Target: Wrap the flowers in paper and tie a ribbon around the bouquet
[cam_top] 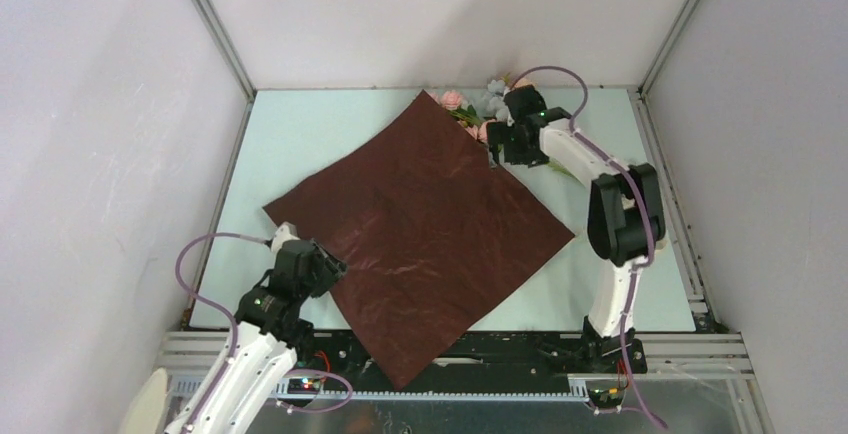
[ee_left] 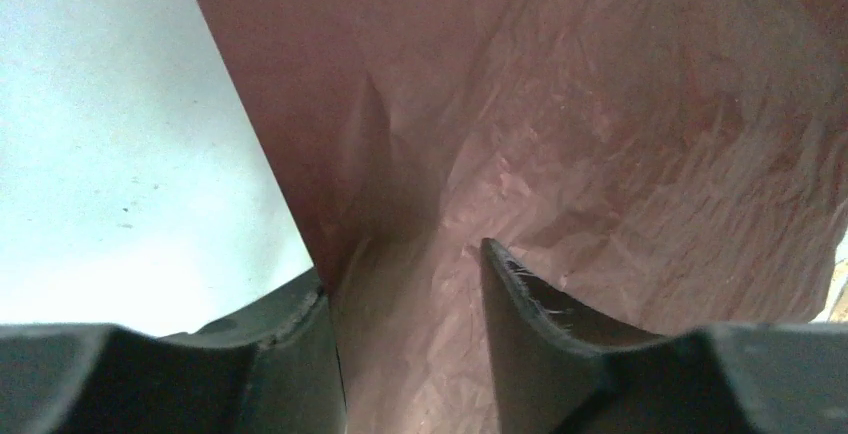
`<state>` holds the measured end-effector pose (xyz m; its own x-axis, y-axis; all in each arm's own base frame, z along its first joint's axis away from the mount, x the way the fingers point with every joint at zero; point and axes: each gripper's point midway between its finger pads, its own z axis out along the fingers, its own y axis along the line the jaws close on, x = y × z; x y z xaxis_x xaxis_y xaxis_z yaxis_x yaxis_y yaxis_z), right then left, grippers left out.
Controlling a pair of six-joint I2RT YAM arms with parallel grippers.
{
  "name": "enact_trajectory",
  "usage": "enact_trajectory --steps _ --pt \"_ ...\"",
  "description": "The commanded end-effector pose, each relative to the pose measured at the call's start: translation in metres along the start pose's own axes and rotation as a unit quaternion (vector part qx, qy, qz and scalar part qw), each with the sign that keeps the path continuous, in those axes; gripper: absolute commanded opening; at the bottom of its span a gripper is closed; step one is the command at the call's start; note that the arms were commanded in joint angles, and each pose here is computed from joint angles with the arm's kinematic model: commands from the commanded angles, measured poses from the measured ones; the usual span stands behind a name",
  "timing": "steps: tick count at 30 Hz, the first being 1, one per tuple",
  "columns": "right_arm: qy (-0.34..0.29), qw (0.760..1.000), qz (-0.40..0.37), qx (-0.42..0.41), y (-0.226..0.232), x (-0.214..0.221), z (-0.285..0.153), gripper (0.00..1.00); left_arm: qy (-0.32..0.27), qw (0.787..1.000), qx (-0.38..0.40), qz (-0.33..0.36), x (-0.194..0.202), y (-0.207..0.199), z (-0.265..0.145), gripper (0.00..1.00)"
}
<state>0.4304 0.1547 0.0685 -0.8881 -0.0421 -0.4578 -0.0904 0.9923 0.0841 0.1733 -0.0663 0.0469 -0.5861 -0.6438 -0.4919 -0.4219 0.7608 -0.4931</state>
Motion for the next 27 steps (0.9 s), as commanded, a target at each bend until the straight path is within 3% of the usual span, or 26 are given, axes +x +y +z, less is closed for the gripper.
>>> enact_trajectory --steps 1,2,3,5,10,13,19,24,27 --pt "-0.106 0.994 -0.004 0.022 -0.015 -0.044 -0.077 0.98 -0.054 0.998 0.023 -0.024 -0.025 -0.013 -0.017 0.57" --pt "-0.118 0.993 -0.012 0.02 -0.017 -0.048 -0.083 0.99 -0.063 0.997 0.025 -0.026 -0.03 -0.015 -0.022 0.61" --pt "-0.141 0.99 -0.015 0.015 -0.018 -0.055 -0.099 0.99 -0.09 0.995 0.038 -0.03 -0.044 -0.022 -0.032 0.81" --pt "-0.184 0.982 -0.033 -0.001 -0.021 -0.067 -0.123 1.0 -0.123 0.991 0.05 -0.029 -0.062 -0.031 -0.048 0.97" --pt "-0.285 0.948 -0.133 -0.055 -0.039 -0.093 -0.154 0.99 -0.173 0.982 0.078 0.002 -0.101 -0.063 -0.078 1.0" --pt "-0.287 0.936 -0.199 -0.033 -0.069 -0.101 -0.141 0.99 -0.158 0.982 0.091 0.042 -0.108 -0.087 -0.068 1.0" --pt "-0.181 0.924 -0.33 -0.075 -0.092 -0.072 -0.075 0.93 -0.121 0.986 0.087 0.077 -0.111 -0.113 -0.038 1.0" --pt "-0.062 0.916 -0.372 -0.138 -0.089 -0.047 -0.025 0.82 -0.115 0.985 0.09 0.097 -0.108 -0.118 -0.016 1.0" --pt "-0.029 0.917 -0.379 -0.117 -0.096 -0.051 0.002 0.74 -0.109 0.985 0.083 0.103 -0.103 -0.113 -0.005 1.0"
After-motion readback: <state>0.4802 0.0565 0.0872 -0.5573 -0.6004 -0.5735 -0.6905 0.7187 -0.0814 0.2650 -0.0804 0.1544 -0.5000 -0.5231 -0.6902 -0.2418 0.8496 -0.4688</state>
